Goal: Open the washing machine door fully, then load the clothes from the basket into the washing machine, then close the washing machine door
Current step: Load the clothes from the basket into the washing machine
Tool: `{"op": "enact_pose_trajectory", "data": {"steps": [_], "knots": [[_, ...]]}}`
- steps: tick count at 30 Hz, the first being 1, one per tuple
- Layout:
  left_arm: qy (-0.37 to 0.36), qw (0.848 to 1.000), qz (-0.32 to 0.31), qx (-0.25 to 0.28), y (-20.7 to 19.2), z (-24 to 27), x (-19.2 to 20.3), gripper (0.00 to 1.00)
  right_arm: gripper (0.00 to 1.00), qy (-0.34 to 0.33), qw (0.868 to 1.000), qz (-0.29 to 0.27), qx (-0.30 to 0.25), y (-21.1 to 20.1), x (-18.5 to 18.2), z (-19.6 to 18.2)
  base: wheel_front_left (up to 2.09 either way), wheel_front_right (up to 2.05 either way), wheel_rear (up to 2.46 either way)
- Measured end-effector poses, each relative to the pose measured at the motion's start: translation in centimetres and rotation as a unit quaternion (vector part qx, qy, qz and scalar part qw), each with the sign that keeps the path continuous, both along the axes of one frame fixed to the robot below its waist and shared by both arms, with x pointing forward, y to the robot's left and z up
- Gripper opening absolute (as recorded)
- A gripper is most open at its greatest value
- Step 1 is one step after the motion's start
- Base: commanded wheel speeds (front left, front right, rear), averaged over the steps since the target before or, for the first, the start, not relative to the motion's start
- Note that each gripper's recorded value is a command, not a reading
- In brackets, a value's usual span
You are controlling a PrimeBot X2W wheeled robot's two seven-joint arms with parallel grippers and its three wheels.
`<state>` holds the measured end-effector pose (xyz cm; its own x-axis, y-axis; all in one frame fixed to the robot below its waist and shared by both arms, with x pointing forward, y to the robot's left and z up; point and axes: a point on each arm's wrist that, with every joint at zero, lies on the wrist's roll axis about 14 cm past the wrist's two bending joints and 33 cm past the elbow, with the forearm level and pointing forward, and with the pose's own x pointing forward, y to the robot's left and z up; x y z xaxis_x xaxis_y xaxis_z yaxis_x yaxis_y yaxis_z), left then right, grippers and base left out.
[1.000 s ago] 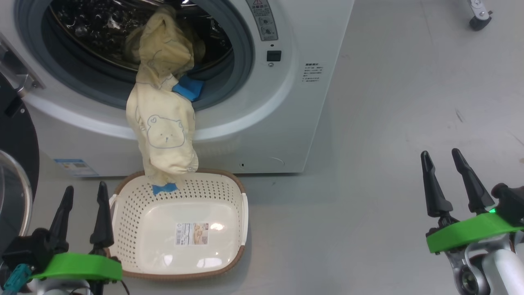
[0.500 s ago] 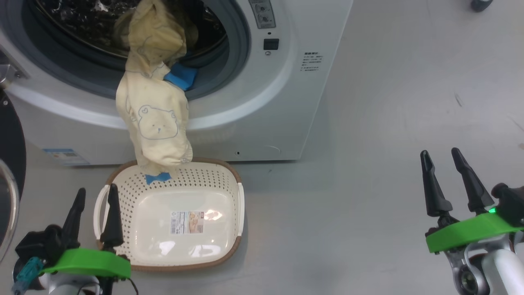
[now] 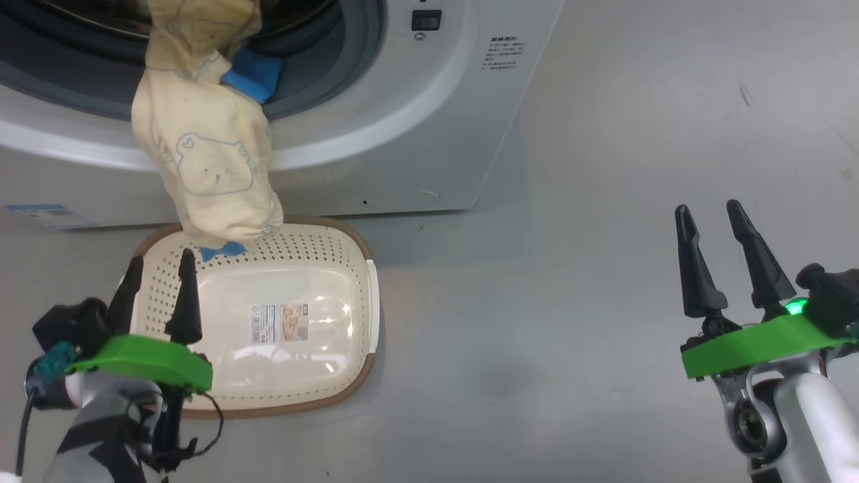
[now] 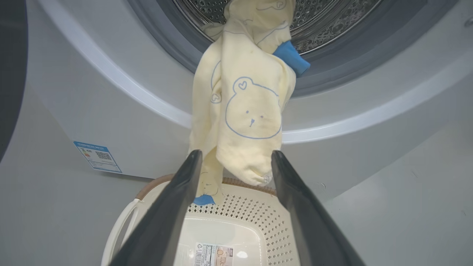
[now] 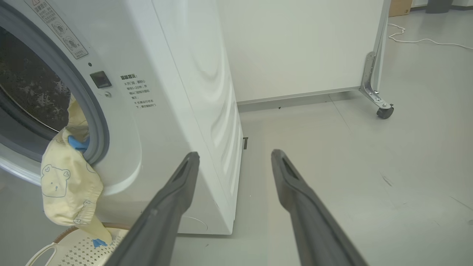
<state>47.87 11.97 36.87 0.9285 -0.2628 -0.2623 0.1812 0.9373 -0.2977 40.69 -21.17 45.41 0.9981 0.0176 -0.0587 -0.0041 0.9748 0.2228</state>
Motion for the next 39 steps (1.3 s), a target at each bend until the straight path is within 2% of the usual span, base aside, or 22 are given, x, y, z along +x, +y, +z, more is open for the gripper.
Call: {"op": "enact_pose_trajectory", "data": {"steps": [15,25,39], "knots": [[0.061,0.996,-0.061,-0.004,-3.2,-5.2,4.9,1.00,1.00,0.022,1.000,-0.009,-0.008,-0.5,2.0,-2.2,0.00,0.00,0.00],[0.081,0.994,-0.072,0.012,-2.9,-7.5,8.1,1.00,1.00,0.034,0.999,-0.017,-0.012,-1.0,2.5,-3.3,0.00,0.00,0.00],[0.121,0.990,-0.074,0.024,-2.7,-10.8,10.0,1.00,1.00,0.041,0.999,-0.010,-0.014,-0.4,3.4,-4.1,0.00,0.00,0.00]]}}
